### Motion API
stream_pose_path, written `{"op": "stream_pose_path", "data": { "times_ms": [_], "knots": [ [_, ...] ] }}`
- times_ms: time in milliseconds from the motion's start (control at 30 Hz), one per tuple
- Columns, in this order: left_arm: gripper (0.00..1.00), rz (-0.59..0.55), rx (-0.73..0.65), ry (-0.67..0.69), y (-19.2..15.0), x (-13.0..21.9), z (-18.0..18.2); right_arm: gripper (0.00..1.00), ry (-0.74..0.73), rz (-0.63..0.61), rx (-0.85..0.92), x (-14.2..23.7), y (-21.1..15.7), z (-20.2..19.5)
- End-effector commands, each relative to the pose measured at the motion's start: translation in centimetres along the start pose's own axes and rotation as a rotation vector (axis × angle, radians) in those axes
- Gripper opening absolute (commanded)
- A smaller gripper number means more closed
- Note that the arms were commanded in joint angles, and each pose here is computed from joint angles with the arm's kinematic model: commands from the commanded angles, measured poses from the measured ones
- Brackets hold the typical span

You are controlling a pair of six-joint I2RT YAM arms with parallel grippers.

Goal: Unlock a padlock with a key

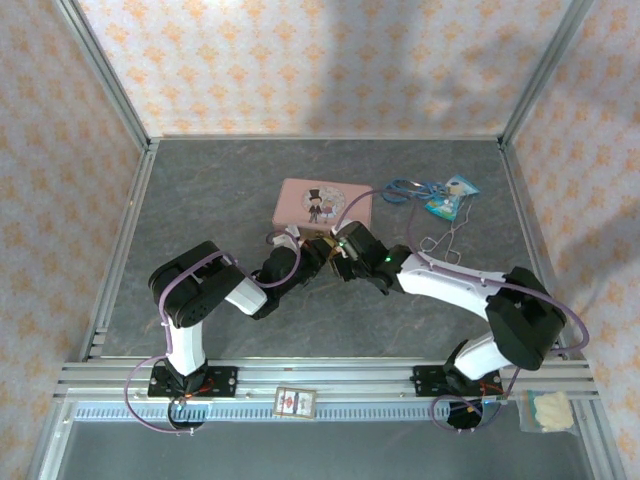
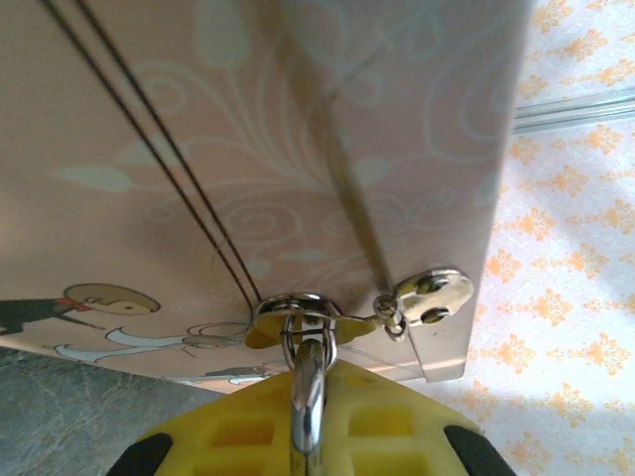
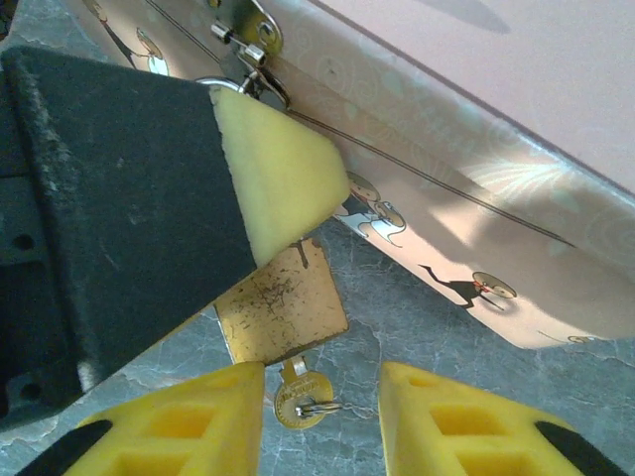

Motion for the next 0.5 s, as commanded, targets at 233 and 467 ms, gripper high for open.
{"op": "stream_pose_path", "data": {
  "times_ms": [233,467],
  "knots": [
    [0.00,0.007,-0.008,-0.114,0.3,-0.1,-2.9,0.33,-0.009,0.017,0.027,0.6,-0.5,0.2],
    [0.00,0.020,-0.001,-0.120,0.1,-0.2,-2.9,0.32,0.006,0.013,0.015,0.5,-0.8,0.4]
  ]
}}
Point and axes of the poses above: each hand's point on the last joint's axis, 136 mm out from that joint toward the fingers, its own x axis back along the fingers, its own z axis along the line the jaws close on, y = z × x, the point moved 2 cm from there along x, back along the fingers, and after that the axes turned 10 degrees about x, right-handed, at the moved point
